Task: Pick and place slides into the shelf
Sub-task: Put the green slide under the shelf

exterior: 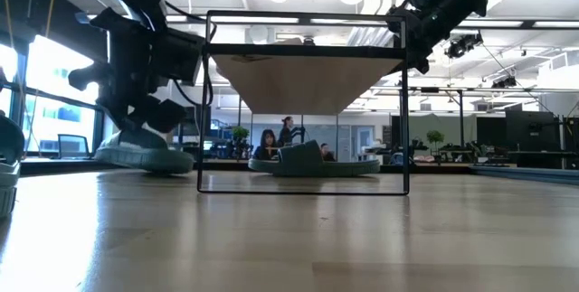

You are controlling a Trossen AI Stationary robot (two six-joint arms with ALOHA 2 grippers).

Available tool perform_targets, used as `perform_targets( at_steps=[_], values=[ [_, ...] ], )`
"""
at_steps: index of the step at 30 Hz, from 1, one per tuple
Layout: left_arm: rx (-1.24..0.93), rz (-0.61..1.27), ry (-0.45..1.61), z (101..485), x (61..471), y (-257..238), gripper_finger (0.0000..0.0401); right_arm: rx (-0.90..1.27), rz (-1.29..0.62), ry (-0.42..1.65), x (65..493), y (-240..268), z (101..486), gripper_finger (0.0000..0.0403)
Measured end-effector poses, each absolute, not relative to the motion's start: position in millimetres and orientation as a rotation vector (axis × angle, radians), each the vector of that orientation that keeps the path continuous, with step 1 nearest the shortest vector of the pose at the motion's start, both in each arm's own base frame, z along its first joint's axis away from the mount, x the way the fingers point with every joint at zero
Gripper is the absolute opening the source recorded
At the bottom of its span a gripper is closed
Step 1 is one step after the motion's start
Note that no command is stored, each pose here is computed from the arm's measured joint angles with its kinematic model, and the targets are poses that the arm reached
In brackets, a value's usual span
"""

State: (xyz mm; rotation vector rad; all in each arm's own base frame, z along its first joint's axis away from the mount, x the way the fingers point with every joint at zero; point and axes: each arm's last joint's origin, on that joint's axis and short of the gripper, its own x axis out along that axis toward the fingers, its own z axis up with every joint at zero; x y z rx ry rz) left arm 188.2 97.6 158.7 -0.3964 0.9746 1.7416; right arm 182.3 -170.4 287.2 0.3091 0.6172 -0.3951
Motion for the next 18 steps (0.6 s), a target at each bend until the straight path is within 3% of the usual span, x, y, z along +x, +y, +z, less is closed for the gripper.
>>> perform_targets(
  at_steps=[11, 18],
  values=[
    [-0.444, 1.711, 0.93, 160.6, 195.6, 98.4, 0.018, 0.297, -0.382, 0.649, 180.9, -169.0, 284.9, 0.0],
    [-0.239, 1.604, 1.048, 194.7, 212.2, 100.9, 0.0193, 0.297, -0.382, 0.65, 180.9, -169.0, 284.9, 0.0]
  ],
)
